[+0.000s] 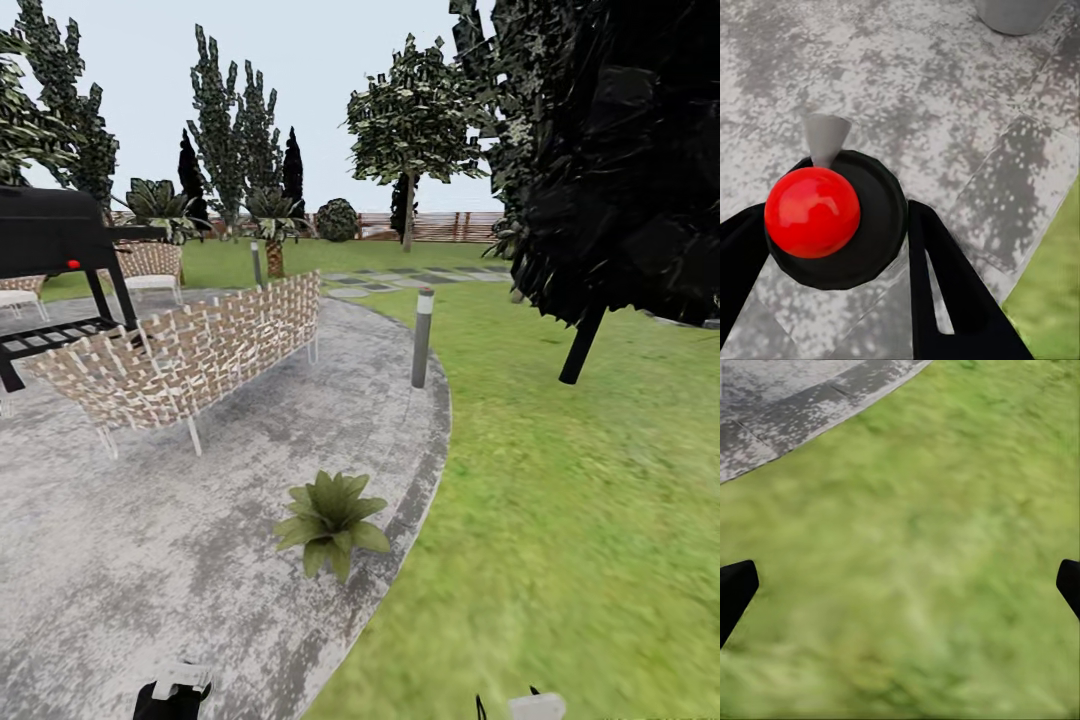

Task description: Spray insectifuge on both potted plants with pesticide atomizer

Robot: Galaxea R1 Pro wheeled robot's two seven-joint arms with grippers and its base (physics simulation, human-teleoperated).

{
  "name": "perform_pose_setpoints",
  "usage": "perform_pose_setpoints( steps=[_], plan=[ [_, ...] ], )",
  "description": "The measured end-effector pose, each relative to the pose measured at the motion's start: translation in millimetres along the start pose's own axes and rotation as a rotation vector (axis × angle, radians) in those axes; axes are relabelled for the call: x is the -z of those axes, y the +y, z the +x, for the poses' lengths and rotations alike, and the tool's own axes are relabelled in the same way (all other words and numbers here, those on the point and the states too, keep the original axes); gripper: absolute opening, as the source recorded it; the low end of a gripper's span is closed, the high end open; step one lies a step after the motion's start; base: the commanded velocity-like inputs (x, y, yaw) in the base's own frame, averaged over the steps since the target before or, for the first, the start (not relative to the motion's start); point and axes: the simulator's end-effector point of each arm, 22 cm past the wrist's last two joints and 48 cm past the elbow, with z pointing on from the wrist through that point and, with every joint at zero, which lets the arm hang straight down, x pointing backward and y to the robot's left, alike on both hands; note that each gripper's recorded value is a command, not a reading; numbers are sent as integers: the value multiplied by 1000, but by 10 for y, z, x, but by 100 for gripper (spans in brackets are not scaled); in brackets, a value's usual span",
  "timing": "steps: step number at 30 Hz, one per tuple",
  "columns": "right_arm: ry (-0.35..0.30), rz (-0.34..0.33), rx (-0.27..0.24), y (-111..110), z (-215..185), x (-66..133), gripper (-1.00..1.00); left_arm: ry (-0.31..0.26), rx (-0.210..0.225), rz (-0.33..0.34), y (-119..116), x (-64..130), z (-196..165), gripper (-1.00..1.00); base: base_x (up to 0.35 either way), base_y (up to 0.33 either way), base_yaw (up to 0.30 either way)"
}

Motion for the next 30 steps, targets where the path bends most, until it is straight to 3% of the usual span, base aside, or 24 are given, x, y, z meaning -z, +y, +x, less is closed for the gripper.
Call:
perform_pose_setpoints(
  steps=[9,11,12,14,16,18,19,21,23,27,28,29,30],
  plan=[
    [-4,-8,10,5,-10,-4,100,-6,-13,10,-28,-12,-40,-100,0,73,-2],
    [-9,-16,20,11,-27,-11,100,-13,-38,26,-49,-31,-108,-100,0,1,0],
    [-23,-43,52,53,-69,-23,100,-15,-85,46,-85,-45,-154,-100,0,0,0],
    [-99,-149,153,279,-327,-88,100,2,-227,107,-230,-57,-149,-100,0,0,0],
    [-156,-271,237,556,-527,-106,100,21,-329,158,-331,-50,-100,-100,0,0,0],
    [-149,-385,316,780,-517,-77,100,43,-384,240,-478,-17,-26,-100,0,0,0],
    [-120,-449,367,859,-459,-70,100,60,-417,319,-603,21,7,-100,0,0,0],
    [-97,-527,421,905,-554,-142,100,80,-478,462,-757,93,-55,-100,0,0,0],
    [-116,-586,448,979,-730,-180,100,95,-521,548,-798,151,-129,-100,0,0,0],
    [-132,-710,478,1169,-873,-113,100,93,-559,672,-923,220,-380,-100,0,0,0],
    [-155,-774,497,1307,-984,-52,100,139,-600,761,-1023,303,-417,-100,0,0,0],
    [-160,-807,508,1370,-1006,-11,100,167,-614,775,-1033,320,-377,-100,0,0,0],
    [-164,-893,541,1521,-1034,104,100,208,-628,786,-1046,336,-318,-100,0,0,0]
  ],
)
